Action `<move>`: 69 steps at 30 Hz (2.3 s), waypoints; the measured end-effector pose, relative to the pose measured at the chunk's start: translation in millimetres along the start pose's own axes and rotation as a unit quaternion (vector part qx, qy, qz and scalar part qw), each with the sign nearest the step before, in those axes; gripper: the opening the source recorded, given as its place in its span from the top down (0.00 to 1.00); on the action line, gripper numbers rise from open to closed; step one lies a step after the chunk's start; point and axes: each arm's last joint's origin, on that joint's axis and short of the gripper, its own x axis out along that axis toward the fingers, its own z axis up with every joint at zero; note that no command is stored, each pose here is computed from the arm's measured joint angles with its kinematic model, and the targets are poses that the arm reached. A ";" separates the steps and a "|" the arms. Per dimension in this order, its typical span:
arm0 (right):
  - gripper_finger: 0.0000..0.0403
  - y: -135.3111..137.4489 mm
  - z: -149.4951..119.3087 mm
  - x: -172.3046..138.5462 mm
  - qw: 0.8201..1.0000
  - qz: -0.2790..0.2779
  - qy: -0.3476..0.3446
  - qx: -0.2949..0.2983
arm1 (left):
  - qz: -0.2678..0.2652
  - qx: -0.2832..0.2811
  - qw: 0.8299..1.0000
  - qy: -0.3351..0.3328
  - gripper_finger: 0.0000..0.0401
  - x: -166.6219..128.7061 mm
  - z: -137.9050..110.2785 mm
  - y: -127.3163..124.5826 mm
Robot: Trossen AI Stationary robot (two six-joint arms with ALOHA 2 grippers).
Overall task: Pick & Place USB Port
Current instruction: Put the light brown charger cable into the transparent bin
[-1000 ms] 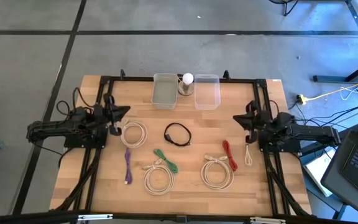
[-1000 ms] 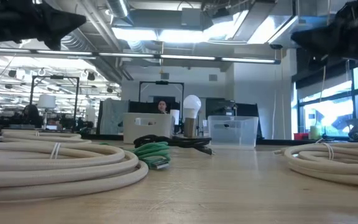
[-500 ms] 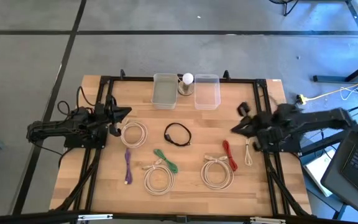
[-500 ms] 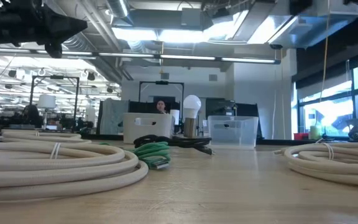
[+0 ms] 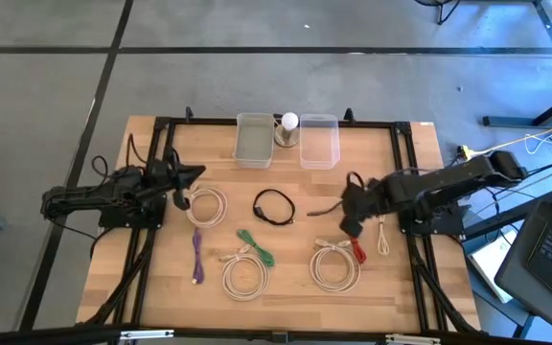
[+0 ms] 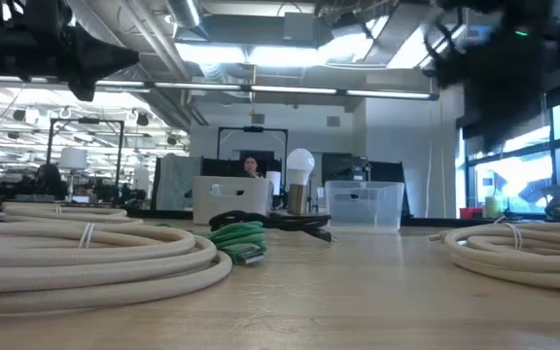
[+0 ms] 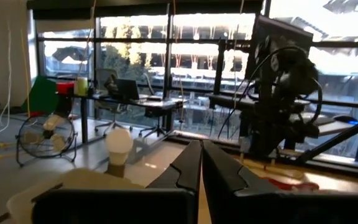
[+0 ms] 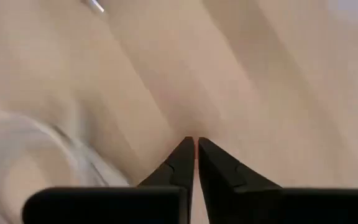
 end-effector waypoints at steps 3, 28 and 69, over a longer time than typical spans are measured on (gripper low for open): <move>0.94 -2.5 -21.2 -3.0 0.995 -0.079 0.026 0.055 | 0.000 0.002 1.000 0.008 0.98 0.0 -1.7 0.1; 0.72 13.6 -94.0 33.9 0.946 -0.159 0.080 0.271 | 0.023 0.011 0.999 0.034 0.98 -0.3 -6.5 1.6; 0.60 18.0 -94.1 56.9 0.939 -0.081 0.027 0.334 | 0.040 0.000 0.998 0.050 0.99 -0.7 -10.0 2.7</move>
